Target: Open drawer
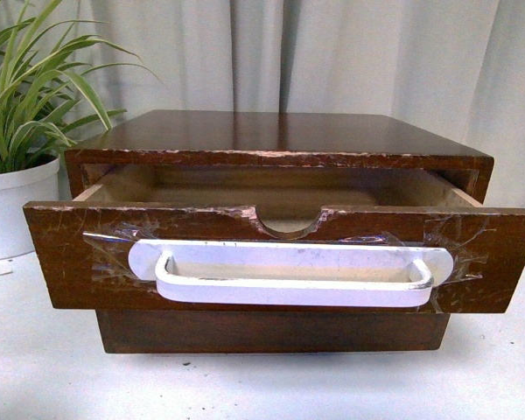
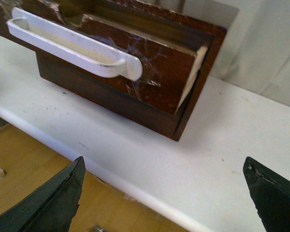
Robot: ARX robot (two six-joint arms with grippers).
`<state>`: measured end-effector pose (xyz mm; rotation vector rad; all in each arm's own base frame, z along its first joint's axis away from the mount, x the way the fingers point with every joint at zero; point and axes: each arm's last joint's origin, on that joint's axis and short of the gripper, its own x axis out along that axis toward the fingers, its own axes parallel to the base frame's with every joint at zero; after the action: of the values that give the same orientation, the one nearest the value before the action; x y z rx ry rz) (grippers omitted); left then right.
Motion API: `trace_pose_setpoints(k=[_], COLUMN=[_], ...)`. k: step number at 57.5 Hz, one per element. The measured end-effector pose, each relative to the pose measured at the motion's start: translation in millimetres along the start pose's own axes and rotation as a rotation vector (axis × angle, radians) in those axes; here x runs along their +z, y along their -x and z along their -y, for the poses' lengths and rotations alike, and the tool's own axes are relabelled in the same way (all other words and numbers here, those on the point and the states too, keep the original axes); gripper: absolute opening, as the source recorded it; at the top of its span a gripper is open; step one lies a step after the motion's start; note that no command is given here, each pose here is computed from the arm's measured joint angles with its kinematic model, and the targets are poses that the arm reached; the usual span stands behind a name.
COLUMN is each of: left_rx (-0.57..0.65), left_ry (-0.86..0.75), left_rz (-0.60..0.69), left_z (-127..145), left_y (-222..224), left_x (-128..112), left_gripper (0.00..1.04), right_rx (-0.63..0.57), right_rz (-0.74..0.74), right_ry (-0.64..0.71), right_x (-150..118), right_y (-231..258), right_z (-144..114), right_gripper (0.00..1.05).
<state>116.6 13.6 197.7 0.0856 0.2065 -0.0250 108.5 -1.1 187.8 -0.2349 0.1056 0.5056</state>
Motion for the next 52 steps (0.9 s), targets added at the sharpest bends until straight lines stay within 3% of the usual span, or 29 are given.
trace_pose_setpoints(k=[11,22,24,26,30,35,44,52], left_rx=[0.053,0.056,0.034,0.029,0.036,0.057,0.031,0.028], left_ry=[0.091,0.096,0.096,0.088,0.075,0.078,0.078,0.083], left_rz=[-0.058,-0.055,0.010,0.078,0.170,0.204,0.209,0.209], left_z=[3,3,4,4,6,12,16,16], left_y=[7,7,8,8,11,12,12,12], left_x=[-31,-32,-33,-36,-37,-34,-34,-34], left_gripper=[0.98,0.98,0.94,0.88,0.77,0.63,0.27,0.04], right_rx=[-0.041,-0.044,-0.073,-0.206,-0.358,-0.475,-0.508,-0.506], right_rz=[0.005,0.004,0.010,0.039,0.072,0.097,0.100,0.101], right_ry=[-0.082,-0.106,-0.108,-0.101,-0.141,-0.183,-0.217,-0.219], right_x=[-16,-17,-17,-19,-24,-22,-22,-22], right_y=[8,8,8,6,4,5,6,5], right_z=[-5,-5,-6,-7,-11,-11,-10,-11], right_gripper=[0.96,0.96,0.95,0.88,0.78,0.63,0.29,0.03])
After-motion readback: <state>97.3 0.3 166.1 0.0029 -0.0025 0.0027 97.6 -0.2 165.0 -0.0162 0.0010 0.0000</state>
